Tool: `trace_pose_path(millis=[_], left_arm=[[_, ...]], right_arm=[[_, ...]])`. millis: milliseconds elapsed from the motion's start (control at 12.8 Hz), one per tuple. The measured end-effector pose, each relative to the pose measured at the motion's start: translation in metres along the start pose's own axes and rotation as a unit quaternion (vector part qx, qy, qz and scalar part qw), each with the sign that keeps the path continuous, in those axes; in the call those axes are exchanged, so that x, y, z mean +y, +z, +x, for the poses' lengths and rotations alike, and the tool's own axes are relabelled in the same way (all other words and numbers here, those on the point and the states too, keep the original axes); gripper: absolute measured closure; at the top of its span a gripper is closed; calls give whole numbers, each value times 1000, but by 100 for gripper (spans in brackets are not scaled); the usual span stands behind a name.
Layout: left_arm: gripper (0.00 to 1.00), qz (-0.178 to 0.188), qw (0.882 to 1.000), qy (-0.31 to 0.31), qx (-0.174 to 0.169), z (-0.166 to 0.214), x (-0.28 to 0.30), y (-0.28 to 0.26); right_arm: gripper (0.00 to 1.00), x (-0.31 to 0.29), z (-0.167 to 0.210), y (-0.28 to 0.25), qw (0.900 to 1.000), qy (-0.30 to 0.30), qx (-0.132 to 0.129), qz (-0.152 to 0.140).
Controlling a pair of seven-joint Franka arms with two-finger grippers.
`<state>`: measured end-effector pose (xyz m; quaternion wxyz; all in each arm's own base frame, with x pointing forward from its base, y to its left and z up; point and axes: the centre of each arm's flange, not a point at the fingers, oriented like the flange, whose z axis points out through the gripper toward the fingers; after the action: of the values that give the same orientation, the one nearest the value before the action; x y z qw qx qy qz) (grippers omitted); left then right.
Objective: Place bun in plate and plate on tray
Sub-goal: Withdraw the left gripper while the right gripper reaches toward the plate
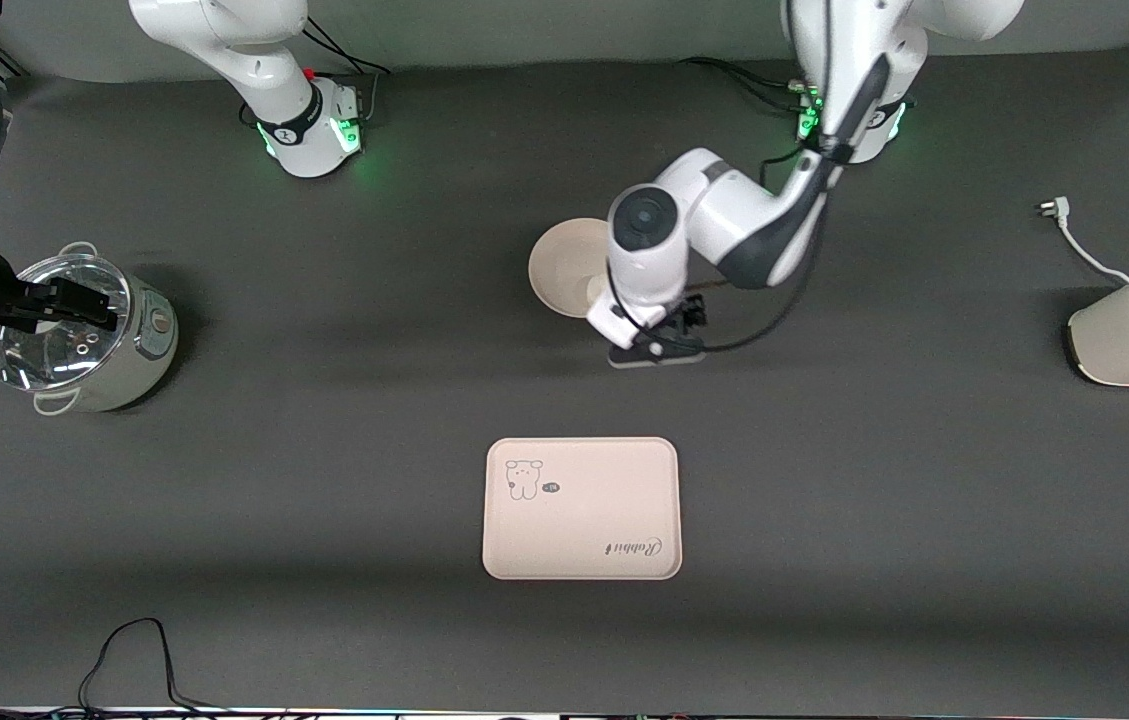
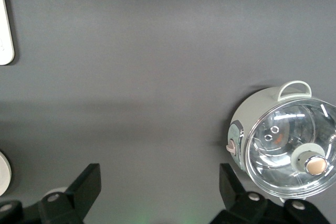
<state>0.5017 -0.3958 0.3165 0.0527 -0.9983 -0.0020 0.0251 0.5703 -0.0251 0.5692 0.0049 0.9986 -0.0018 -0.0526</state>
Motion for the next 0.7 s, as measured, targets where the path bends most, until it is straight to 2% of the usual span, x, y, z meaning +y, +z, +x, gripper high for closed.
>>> trace_pose_path(millis=[234,312,546,702], left_arm=[[0,6,998,54,-12,54,-70,-63],[0,4,998,62,-9,65,-92,-84],[0,-7,997,72,15,90,-178,-137],[0,-12,999,46,17,98,-247,-161]], right_arm=[[0,-47,-20,1,1000,-27,-2,3],[0,-74,-29,0,1000,-29,1,12],[0,-193,-61,2,1000,-4,9,27],[0,-290,-98,10,999,14,17,26]])
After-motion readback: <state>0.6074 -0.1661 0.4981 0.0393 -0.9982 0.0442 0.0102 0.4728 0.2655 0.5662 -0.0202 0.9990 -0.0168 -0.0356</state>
